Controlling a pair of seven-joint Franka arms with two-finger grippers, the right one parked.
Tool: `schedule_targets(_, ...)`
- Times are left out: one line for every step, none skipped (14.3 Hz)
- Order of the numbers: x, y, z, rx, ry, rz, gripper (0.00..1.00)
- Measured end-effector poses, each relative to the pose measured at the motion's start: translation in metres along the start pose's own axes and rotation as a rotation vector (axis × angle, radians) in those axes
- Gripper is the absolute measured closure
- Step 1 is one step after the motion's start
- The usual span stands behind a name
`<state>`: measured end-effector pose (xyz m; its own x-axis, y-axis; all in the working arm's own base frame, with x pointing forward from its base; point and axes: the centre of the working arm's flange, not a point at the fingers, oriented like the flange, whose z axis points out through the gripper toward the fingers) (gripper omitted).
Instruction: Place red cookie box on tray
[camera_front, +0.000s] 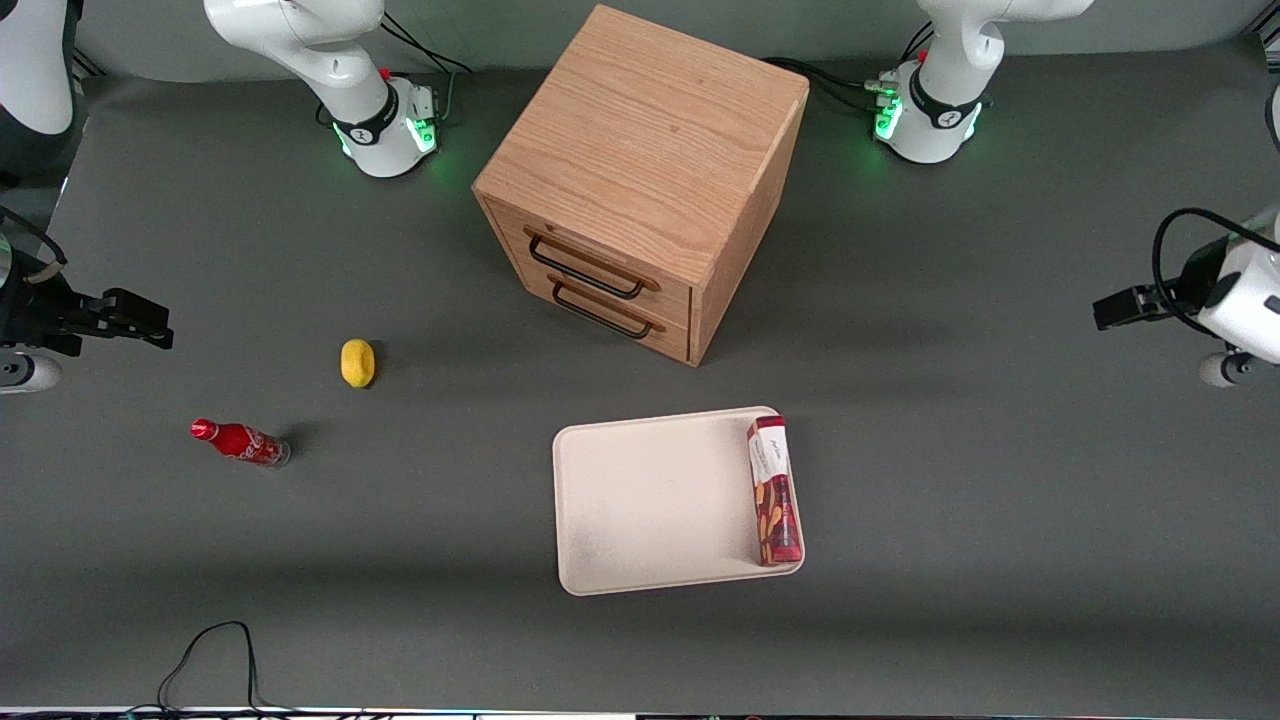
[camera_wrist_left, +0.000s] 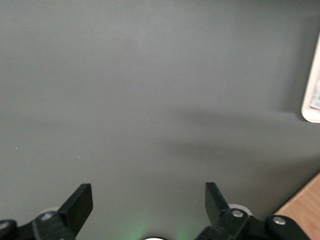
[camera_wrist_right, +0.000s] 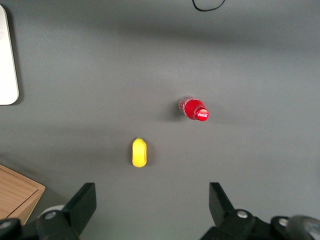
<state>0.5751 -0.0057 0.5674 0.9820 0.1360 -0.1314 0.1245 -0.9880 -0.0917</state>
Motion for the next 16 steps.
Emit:
schedule_targets(-0.007,0.002,-0.008,-0.004,0.010,0.006,0.00)
schedule_targets(-0.013,0.001,-0.014,-0.013,0.019,0.012,0.00)
schedule_targets(-0.021,-0.002,-0.020,-0.021,0.026,0.015,0.00)
schedule_targets(-0.027,-0.006,-0.025,-0.028,0.029,0.013,0.00)
schedule_targets(-0.032,-0.012,-0.029,-0.032,0.035,0.005,0.00)
schedule_targets(-0.033,-0.020,-0.030,-0.035,0.037,-0.007,0.00)
schedule_targets(-0.033,-0.026,-0.029,-0.038,0.035,-0.012,0.00)
schedule_targets(-0.032,-0.025,-0.027,-0.037,0.031,-0.005,0.00)
schedule_targets(-0.032,-0.021,-0.026,-0.036,0.028,0.004,0.00)
schedule_targets(-0.032,-0.017,-0.025,-0.035,0.028,0.010,0.00)
schedule_targets(-0.031,-0.017,-0.025,-0.035,0.027,0.010,0.00)
schedule_targets(-0.031,-0.018,-0.025,-0.035,0.027,0.008,0.00)
schedule_targets(-0.031,-0.019,-0.025,-0.036,0.027,0.007,0.00)
schedule_targets(-0.031,-0.019,-0.025,-0.039,0.026,0.007,0.00)
schedule_targets(-0.031,-0.018,-0.025,-0.040,0.026,0.008,0.00)
schedule_targets(-0.031,-0.018,-0.025,-0.040,0.026,0.008,0.00)
